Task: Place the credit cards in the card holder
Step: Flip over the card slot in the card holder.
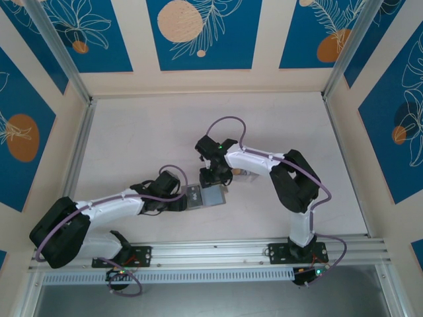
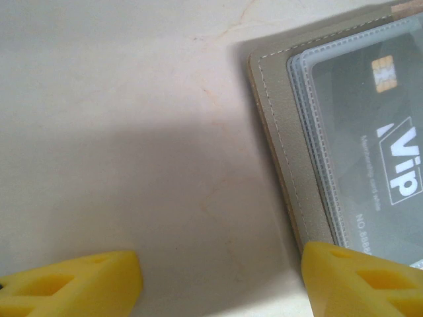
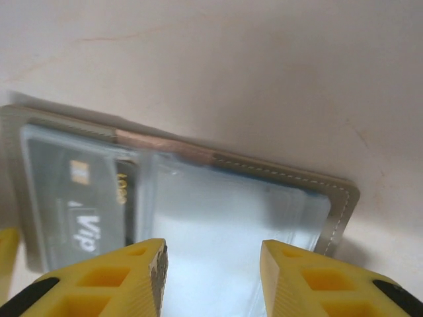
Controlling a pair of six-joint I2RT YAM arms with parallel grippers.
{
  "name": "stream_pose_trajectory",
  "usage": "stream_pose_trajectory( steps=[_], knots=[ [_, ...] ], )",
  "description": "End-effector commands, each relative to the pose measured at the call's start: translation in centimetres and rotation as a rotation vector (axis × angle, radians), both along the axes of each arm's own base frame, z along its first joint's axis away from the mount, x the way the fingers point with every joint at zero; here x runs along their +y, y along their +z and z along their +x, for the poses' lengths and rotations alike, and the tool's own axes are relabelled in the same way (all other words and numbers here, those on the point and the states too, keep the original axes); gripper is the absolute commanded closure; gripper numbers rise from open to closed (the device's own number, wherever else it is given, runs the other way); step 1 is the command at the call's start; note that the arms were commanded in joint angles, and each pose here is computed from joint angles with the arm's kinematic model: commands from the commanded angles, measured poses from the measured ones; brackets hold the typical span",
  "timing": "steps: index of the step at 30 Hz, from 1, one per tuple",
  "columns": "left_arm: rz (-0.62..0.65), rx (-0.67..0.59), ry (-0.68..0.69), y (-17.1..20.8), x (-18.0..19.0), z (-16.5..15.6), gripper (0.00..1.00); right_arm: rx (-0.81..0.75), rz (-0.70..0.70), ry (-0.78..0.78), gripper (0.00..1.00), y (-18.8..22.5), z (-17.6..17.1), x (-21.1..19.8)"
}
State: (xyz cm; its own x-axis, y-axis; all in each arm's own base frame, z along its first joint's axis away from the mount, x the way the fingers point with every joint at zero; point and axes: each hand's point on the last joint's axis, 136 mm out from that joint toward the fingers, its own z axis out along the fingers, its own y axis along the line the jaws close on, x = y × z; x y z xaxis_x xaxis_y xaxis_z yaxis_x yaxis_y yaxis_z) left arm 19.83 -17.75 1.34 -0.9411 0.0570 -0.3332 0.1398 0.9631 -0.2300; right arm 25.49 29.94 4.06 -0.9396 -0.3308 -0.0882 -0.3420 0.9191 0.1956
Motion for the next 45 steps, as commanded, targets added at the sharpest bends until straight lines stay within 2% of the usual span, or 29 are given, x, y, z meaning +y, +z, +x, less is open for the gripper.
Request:
stream_pose_trajectory(
  steps=[1, 6, 10, 20, 30, 39, 43, 45],
  knots=[
    [-0.044, 0.053, -0.026, -1.8, -0.9, -1.0, 0.31, -0.011, -0.084, 0.038, 0.57, -1.0, -0.2, -0.5],
    [-0.048, 0.051, -0.028, -1.6, -1.1, -0.9, 0.31, -0.007, -0.138, 0.058, 0.55, -2.5, -0.6, -0.7],
    [-0.047, 0.05, -0.03, -1.6, -1.1, -0.9, 0.31, -0.003, -0.178, 0.078, 0.58, -3.4, -1.3, -0.8],
    [-0.051, 0.047, -0.039, -1.4, -1.3, -0.8, 0.31, -0.001, -0.172, 0.113, 0.87, -3.5, -2.1, -0.1],
    [-0.069, 0.047, -0.05, -1.2, -1.7, -0.8, 0.31, 0.125, 0.138, 0.102, 0.98, -1.6, -3.3, 4.1],
    [-0.083, 0.048, -0.052, -0.9, -2.1, -0.6, 0.31, 0.084, 0.171, 0.075, 1.0, 1.7, -2.6, 4.7],
    [-0.102, 0.048, -0.04, -0.6, -2.4, -0.4, 0.31, 0.131, 0.241, 0.075, 1.0, 2.5, -2.9, 6.2],
    [-0.088, 0.061, -0.026, -0.7, -2.2, -0.4, 0.31, 0.159, 0.289, 0.074, 0.96, 2.9, -3.2, 7.2]
  ],
)
